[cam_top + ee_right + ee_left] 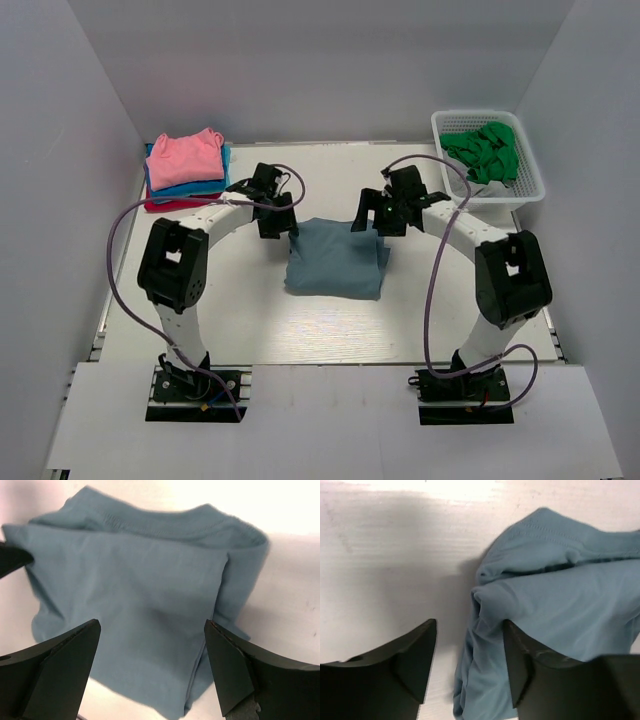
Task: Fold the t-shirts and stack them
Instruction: Fold the long partially folded tshirt into a neat square
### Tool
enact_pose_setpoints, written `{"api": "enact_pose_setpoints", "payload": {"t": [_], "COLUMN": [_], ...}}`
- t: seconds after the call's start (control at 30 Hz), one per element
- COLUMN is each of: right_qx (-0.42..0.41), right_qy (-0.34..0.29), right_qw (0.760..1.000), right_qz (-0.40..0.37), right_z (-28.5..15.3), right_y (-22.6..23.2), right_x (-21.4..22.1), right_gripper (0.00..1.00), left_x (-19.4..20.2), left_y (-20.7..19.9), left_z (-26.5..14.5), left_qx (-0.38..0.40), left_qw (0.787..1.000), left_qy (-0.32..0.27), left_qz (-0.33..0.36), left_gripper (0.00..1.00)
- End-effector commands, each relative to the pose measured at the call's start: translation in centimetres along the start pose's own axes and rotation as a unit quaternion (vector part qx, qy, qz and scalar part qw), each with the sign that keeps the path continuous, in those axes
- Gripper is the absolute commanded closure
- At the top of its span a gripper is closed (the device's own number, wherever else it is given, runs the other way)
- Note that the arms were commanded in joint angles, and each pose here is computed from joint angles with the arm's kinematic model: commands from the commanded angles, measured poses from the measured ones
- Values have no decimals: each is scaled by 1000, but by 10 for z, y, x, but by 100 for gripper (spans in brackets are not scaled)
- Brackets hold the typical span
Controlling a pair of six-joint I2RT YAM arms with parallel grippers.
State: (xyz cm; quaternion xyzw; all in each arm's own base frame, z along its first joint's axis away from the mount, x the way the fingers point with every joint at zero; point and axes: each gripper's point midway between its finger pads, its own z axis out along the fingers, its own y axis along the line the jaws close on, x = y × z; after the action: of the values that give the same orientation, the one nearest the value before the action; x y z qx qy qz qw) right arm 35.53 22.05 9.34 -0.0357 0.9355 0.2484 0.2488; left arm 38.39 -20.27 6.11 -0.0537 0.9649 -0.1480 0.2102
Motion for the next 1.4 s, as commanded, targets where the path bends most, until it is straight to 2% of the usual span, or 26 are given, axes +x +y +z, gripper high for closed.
{"api": "enact_pose_setpoints", "payload": {"t": [0.0, 0.07, 0.1, 0.37, 0.47, 0.5, 0.53, 0.6, 0.63, 0.73, 1.1, 1.37], "right_qx": [28, 39, 39, 65, 48, 32, 18, 0, -3, -10, -26, 9], "right_qy": [-25, -23, -24, -10, -11, -10, -7, -2, -4, -14, -67, -89], "right_qw": [999, 999, 999, 997, 997, 998, 999, 998, 998, 998, 996, 994], "right_qz": [20, 21, 22, 52, 51, 48, 51, 56, 58, 57, 46, 61], "right_z": [9, 16, 18, 40, 44, 46, 47, 46, 44, 31, -42, -55], "right_y": [-5, -11, -11, -28, -24, -21, -17, -11, -9, -4, 16, -3], "right_x": [-26, -30, -33, -40, -41, -42, -43, -42, -43, -46, -44, -45], "right_gripper": [10, 10, 11, 11, 19, 23, 38, 58, 80, 100, 100, 100], "left_x": [-32, -35, -35, -39, -37, -37, -37, -34, -34, -45, -45, -54], "left_y": [-25, -28, -29, -36, -35, -35, -35, -35, -35, -48, -80, -89], "left_z": [-9, -3, -1, 13, 16, 16, 16, 16, 16, 0, -78, -84], "left_qx": [59, 63, 67, 92, 90, 90, 90, 92, 92, 107, 187, 204], "left_qw": [997, 997, 997, 995, 995, 995, 995, 995, 995, 993, 976, 970], "left_qy": [-44, -43, -40, -28, -24, -24, -24, -18, -18, -40, -96, -109], "left_qz": [8, 13, 13, 22, 22, 22, 22, 21, 21, 29, 61, 71], "left_gripper": [37, 42, 47, 58, 74, 80, 89, 99, 100, 100, 100, 100]}}
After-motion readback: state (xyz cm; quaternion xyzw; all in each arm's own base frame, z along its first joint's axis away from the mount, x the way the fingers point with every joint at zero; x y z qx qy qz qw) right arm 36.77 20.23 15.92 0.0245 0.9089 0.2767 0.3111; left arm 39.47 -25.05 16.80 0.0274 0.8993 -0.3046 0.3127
